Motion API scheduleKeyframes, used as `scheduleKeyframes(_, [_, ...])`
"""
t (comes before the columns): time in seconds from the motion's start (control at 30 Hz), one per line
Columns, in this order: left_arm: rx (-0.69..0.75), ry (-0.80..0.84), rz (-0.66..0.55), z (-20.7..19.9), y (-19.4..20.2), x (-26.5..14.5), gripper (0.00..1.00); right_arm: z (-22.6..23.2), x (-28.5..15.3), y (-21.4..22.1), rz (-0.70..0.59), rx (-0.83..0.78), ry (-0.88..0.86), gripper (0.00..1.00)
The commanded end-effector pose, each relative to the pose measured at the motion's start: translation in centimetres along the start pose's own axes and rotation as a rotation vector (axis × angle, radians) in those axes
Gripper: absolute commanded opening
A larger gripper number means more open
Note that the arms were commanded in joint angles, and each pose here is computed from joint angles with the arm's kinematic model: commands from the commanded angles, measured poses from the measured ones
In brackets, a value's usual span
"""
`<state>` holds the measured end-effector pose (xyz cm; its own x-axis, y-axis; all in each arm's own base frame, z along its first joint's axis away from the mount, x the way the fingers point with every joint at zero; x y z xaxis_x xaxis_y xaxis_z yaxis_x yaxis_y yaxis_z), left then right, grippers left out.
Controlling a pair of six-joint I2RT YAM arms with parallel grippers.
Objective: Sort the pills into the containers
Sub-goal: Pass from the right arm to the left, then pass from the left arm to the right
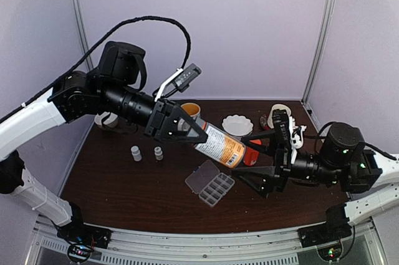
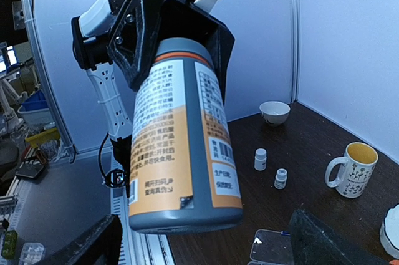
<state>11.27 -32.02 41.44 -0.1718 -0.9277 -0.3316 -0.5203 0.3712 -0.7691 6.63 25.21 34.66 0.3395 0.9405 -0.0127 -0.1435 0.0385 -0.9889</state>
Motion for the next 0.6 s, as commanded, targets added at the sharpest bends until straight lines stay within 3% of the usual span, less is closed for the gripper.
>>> scheduleKeyframes(0.0, [0.033,-0.05,0.114,0.3,0.8,0.1,0.17,0.6,-1.3,-0.2,0.064,0.013,-0.078,1.0])
scheduleKeyframes(0.3, [0.082,-0.092,0.256,0.2,0.7,1.4,0.15,1.8,0.6,0.0,0.232,0.018,-0.152,0.99])
scheduleKeyframes(0.57, [0.09,-0.064,0.284,0.5,0.7,2.7,0.15,2.2,3.8,1.2,0.287,0.03,-0.162,0.81])
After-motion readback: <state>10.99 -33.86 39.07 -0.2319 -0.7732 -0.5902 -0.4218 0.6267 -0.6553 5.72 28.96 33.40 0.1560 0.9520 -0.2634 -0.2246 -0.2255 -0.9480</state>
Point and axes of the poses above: each gripper's point midway between its finger pads, its own x axis out along the fingers, its own z axis along the line the jaws close on, y = z × x, the point moved 8 cm from there along -x, back along the fingers, and after that the axes turned 2 degrees about x, right-handed, at the moved point
